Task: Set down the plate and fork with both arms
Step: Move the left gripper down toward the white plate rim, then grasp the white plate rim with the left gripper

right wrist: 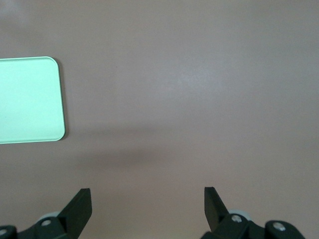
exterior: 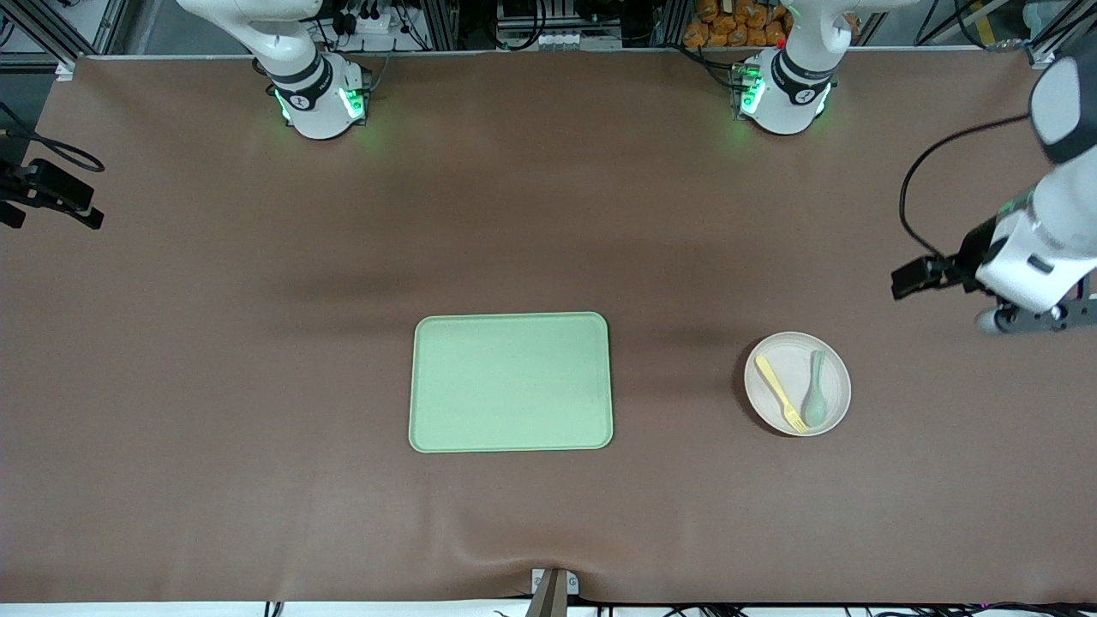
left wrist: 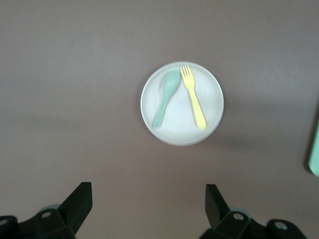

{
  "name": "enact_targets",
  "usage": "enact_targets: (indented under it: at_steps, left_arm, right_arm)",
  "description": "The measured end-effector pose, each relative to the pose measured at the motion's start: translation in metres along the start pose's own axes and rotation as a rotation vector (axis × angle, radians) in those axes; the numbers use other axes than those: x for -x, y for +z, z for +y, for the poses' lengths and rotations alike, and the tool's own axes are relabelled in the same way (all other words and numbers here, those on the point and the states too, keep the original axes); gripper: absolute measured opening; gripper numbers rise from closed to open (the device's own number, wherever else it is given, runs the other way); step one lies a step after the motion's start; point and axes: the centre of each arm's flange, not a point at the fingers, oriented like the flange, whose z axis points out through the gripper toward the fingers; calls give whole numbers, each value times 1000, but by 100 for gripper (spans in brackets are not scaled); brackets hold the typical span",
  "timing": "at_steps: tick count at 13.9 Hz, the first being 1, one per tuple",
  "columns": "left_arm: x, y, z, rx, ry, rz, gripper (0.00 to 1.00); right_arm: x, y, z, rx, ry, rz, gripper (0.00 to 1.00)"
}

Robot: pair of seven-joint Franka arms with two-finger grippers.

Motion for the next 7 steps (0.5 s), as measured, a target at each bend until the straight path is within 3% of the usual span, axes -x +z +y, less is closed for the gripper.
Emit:
enact_targets:
  at_steps: [4, 7]
  left_arm:
    - [-51, 127, -13, 17, -29, 33, 100]
    - [-65, 214, -27, 20, -55, -11, 100]
  right_arm:
    - [0, 1, -1, -1, -1, -2, 100]
    - [0, 1, -1, -1, -1, -3, 100]
